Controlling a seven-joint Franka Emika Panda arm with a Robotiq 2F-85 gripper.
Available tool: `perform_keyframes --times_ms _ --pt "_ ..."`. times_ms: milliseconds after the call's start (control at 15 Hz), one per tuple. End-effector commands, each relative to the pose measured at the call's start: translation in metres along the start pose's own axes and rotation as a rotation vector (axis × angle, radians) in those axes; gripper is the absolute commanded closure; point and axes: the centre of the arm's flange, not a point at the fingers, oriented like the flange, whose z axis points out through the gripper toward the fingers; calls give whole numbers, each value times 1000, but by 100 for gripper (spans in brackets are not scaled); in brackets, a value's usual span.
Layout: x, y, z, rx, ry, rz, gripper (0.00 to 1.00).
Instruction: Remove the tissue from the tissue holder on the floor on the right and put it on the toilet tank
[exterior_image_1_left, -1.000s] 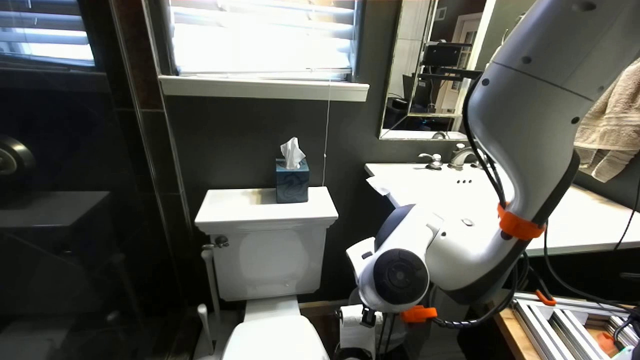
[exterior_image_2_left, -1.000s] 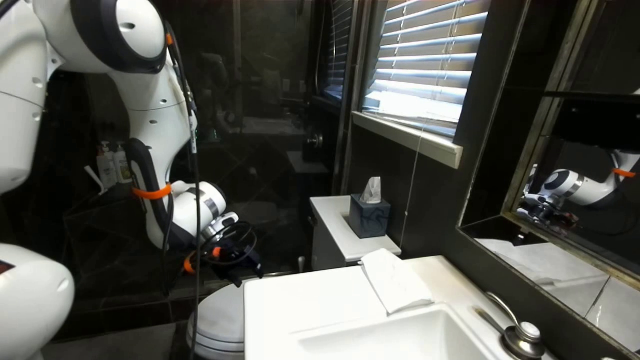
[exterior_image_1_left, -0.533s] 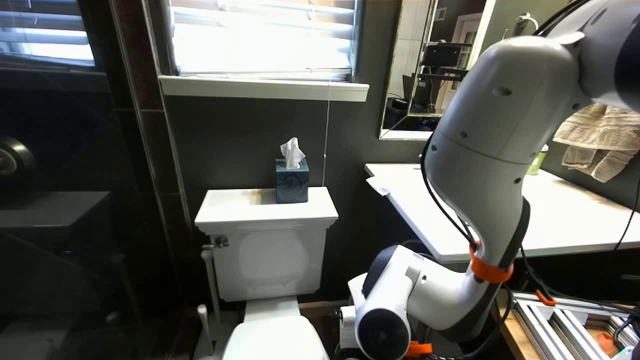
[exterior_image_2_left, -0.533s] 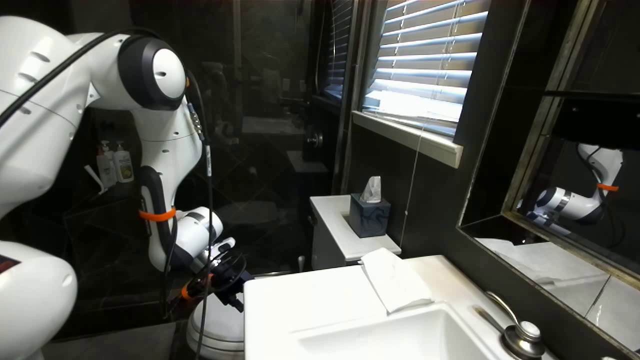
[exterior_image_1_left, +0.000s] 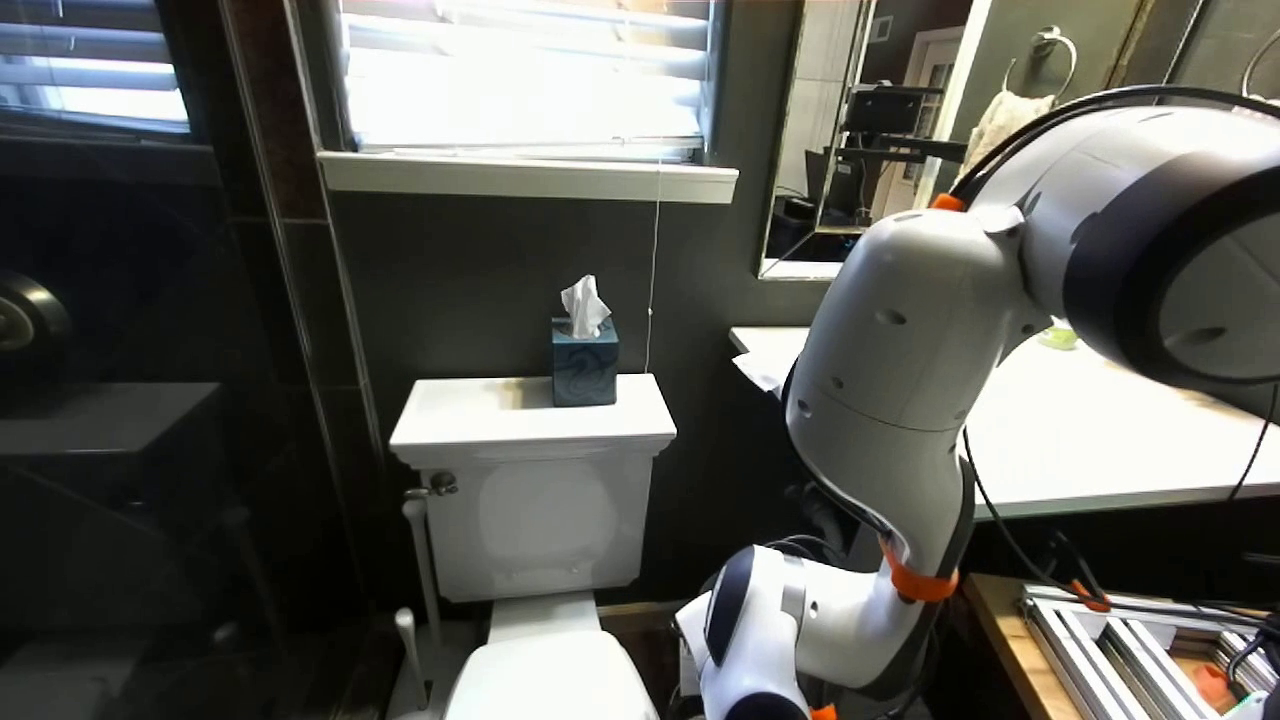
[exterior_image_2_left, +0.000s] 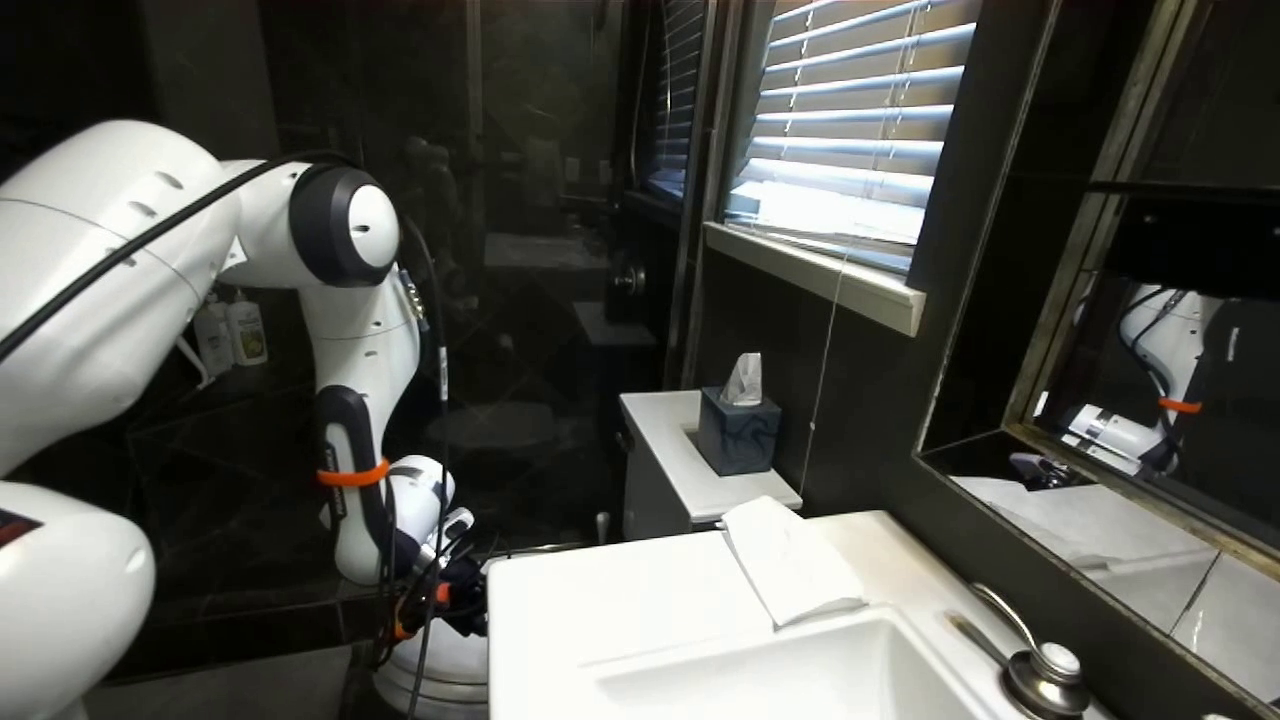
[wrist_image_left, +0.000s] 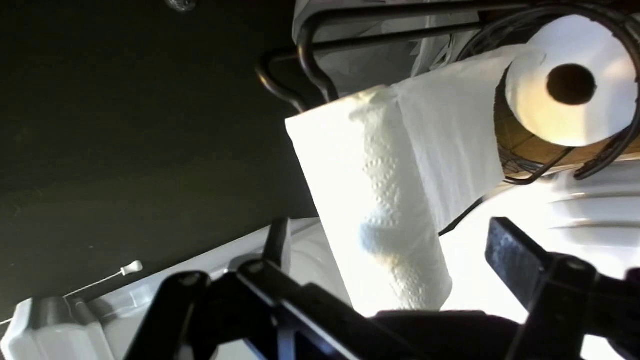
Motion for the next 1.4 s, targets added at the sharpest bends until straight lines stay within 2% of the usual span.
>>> perform_keyframes --times_ms 0,267,467,733,1200,1267,1333 --pt "1 -1 1 0 3 -2 0" --pt "10 -9 17 -60 75 -14 0" --pt "14 -15 33 -121 94 -13 0" --pt "10 -28 51 -163 82 -17 0" --pt "7 -42 66 -181 78 -30 0" --pt "8 -43 66 -179 78 -28 2" --pt "9 -44 65 -178 81 -26 10"
